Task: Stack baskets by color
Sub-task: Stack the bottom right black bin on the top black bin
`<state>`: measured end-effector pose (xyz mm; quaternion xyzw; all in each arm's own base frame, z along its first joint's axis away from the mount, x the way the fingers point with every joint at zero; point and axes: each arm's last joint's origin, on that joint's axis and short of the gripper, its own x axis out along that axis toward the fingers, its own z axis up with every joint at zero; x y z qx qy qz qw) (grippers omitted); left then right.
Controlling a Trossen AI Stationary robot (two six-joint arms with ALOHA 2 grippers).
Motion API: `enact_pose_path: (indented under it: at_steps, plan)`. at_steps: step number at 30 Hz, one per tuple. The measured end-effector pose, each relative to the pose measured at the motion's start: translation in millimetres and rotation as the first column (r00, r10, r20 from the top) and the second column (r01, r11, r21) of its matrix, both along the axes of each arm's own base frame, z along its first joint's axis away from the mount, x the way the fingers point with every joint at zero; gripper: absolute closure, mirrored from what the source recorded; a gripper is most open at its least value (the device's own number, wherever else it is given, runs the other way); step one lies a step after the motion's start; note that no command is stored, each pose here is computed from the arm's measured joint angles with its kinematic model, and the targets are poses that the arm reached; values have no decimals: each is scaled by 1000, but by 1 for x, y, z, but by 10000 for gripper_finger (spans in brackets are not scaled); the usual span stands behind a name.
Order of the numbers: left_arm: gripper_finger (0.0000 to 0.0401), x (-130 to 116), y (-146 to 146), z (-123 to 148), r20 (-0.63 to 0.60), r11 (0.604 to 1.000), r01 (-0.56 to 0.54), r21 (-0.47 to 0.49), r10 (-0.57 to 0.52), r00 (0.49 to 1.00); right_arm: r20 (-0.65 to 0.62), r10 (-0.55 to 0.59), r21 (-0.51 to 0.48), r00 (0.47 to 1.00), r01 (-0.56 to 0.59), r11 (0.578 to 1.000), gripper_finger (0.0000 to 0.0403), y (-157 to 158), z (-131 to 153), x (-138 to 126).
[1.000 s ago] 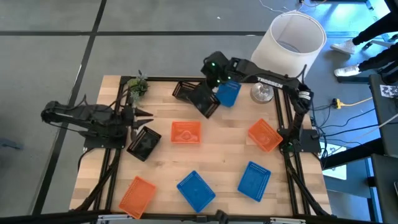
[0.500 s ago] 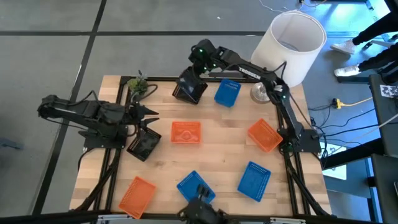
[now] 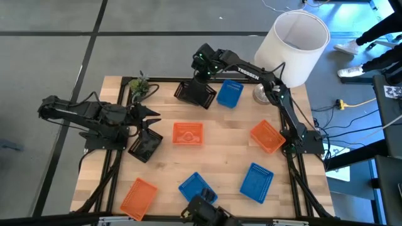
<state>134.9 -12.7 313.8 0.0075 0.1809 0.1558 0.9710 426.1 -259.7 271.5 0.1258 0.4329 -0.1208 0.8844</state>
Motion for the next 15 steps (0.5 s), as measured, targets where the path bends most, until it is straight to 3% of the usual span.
enact_pose_path:
  at_steps: [7, 15]
  plan:
    - [316, 0, 0, 0, 1, 1000, 0, -1, 0, 1000, 103, 1, -51, 995, 4, 999, 402, 0, 22, 0]
    - [316, 0, 0, 0, -5, 1000, 1, 1, -1, 1000, 194, 5, -113, 981, 18, 993, 402, -6, 23, 10]
